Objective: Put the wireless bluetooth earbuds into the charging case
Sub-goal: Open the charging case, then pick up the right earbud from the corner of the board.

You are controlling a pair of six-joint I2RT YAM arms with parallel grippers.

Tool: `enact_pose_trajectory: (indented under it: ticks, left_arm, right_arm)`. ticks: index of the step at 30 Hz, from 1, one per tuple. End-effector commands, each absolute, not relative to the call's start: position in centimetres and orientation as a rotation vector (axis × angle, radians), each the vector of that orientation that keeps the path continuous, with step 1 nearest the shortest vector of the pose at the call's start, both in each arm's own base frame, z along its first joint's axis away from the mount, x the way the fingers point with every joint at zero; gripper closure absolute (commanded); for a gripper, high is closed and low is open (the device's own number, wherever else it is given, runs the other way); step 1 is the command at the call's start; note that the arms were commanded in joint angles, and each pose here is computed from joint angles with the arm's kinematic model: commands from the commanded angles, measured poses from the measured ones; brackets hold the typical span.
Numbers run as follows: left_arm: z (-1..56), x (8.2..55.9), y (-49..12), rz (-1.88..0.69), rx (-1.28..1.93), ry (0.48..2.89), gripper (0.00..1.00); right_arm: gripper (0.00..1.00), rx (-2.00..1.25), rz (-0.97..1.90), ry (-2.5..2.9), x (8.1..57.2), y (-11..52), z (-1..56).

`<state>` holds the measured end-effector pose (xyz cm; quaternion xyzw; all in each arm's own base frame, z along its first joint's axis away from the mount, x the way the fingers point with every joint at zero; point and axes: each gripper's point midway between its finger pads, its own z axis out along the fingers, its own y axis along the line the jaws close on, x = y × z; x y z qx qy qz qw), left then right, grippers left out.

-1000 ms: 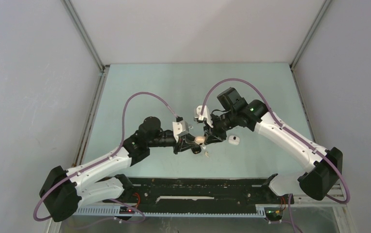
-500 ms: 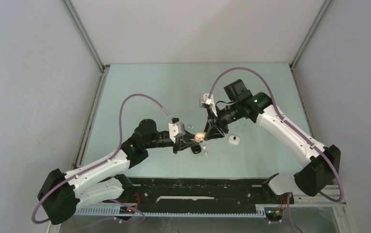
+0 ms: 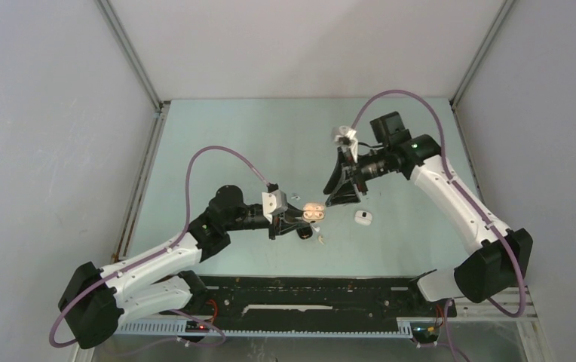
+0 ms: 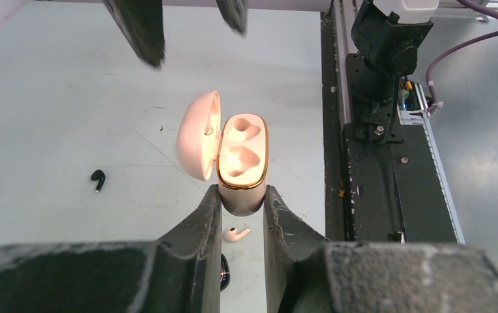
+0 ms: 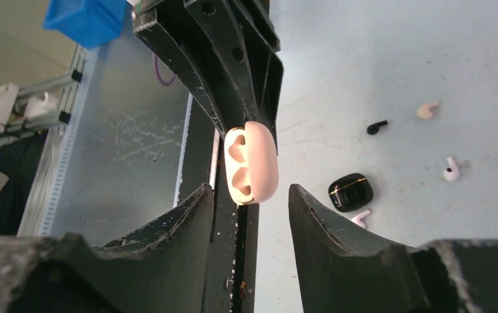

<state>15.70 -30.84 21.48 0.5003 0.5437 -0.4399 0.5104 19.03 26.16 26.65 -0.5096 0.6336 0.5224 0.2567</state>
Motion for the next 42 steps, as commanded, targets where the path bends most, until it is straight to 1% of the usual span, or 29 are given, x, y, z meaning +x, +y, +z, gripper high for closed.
enact_pose_trajectory:
  ticks: [1, 3, 5, 7, 8, 12, 16, 19, 22, 25, 28, 30, 35, 39, 42]
  left_arm:
    - [23.3, 16.2, -30.6, -1.040, 1.142, 1.274, 1.00]
    - [24.3, 16.7, -30.2, -1.034, 1.091, 1.271, 1.00]
    - [25.6, 17.4, -29.6, -1.038, 1.019, 1.262, 1.00]
    - [27.1, 18.2, -28.9, -1.052, 0.928, 1.252, 1.00]
    - [28.2, 18.5, -28.4, -1.061, 0.890, 1.226, 1.00]
    - [30.9, 19.5, -26.4, -1.085, 0.755, 1.169, 1.00]
    - [32.4, 20.4, -24.6, -1.042, 0.645, 1.142, 1.00]
    - [33.3, 20.6, -23.5, -0.996, 0.596, 1.118, 1.00]
    - [34.2, 20.6, -22.5, -0.961, 0.559, 1.082, 1.00]
    - [34.7, 20.9, -21.5, -0.924, 0.513, 1.063, 1.00]
    - [34.7, 21.1, -21.1, -0.908, 0.499, 1.060, 1.00]
    - [34.7, 21.1, -21.1, -0.910, 0.499, 1.062, 1.00]
    - [34.8, 21.1, -21.0, -0.908, 0.497, 1.058, 1.00]
    - [34.8, 21.2, -20.9, -0.906, 0.496, 1.062, 1.00]
    - [34.6, 21.4, -21.0, -0.903, 0.497, 1.071, 1.00]
  right_arm:
    - [0.51, -1.304, 1.425, 1.530, 19.5, 23.3, 31.5]
    - [0.53, -1.261, 1.324, 1.563, 21.1, 21.6, 30.5]
    - [0.55, -1.219, 1.200, 1.647, 23.1, 20.1, 27.9]
    - [0.59, -1.199, 1.103, 1.738, 24.4, 19.2, 24.7]
    - [0.62, -1.199, 1.069, 1.786, 24.7, 18.8, 22.9]
    - [0.68, -1.224, 1.025, 1.881, 25.3, 18.7, 18.7]
    - [0.73, -1.293, 0.891, 1.981, 26.0, 20.1, 15.8]
    - [0.74, -1.352, 0.814, 1.994, 26.2, 22.2, 14.5]
    - [0.75, -1.360, 0.832, 1.952, 27.2, 24.8, 14.3]
    - [0.78, -1.312, 0.885, 1.992, 28.7, 26.8, 14.0]
    - [0.78, -1.389, 0.925, 1.995, 28.2, 28.0, 12.7]
    - [0.77, -1.495, 0.916, 1.966, 27.1, 27.7, 11.4]
    - [0.77, -1.668, 0.905, 1.924, 25.1, 26.7, 9.7]
    - [0.76, -1.793, 0.775, 1.987, 23.8, 26.5, 7.6]
    - [0.73, -1.831, 0.690, 2.087, 23.0, 26.5, 6.2]
